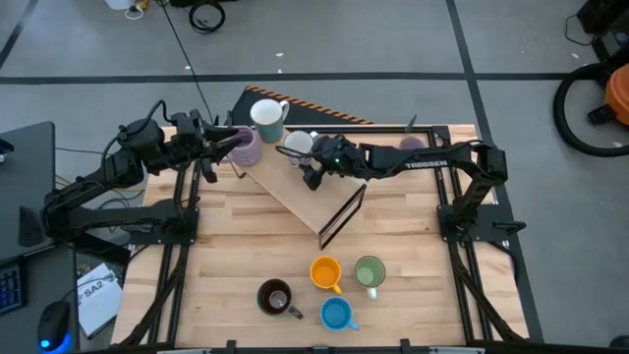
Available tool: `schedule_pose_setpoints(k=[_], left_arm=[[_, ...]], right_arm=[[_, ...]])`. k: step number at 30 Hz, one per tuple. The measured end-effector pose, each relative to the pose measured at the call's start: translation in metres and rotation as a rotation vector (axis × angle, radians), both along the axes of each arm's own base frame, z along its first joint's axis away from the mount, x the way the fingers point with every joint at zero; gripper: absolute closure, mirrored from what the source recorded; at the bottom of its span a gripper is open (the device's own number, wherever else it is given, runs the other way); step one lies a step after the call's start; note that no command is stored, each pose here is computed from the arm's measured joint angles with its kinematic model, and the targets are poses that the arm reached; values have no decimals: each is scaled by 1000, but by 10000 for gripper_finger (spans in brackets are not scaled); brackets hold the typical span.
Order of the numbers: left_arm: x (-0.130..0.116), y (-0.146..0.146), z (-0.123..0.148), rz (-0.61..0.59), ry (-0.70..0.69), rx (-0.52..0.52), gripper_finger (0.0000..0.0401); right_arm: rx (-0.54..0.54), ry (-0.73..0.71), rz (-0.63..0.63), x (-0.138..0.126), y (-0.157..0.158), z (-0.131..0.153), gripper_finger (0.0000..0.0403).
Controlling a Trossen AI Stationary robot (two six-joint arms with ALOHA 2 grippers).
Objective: Place coffee mugs
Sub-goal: Put the white patterned mug on the shelf
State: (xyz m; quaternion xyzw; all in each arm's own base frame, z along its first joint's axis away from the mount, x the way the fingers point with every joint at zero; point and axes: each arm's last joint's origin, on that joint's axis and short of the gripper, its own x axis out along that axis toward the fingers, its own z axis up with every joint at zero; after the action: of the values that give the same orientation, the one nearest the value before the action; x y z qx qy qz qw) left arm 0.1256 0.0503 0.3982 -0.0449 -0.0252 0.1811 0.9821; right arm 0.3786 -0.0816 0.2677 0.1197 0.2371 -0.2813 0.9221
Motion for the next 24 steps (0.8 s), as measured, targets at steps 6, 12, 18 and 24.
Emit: schedule_pose_setpoints(k=[6,12,18,24], left_arm=[[0,0,0,0,0,4,268],[0,0,0,0,0,4,268],[0,0,0,0,-2,5,268],[0,0,0,0,-1,6,268]], right_arm=[[-37,-55,28,8,-10,-2,45],[-45,-54,32,10,-16,-7,45],[-47,-72,45,15,-19,-12,45],[-55,-85,32,16,-22,-12,45]])
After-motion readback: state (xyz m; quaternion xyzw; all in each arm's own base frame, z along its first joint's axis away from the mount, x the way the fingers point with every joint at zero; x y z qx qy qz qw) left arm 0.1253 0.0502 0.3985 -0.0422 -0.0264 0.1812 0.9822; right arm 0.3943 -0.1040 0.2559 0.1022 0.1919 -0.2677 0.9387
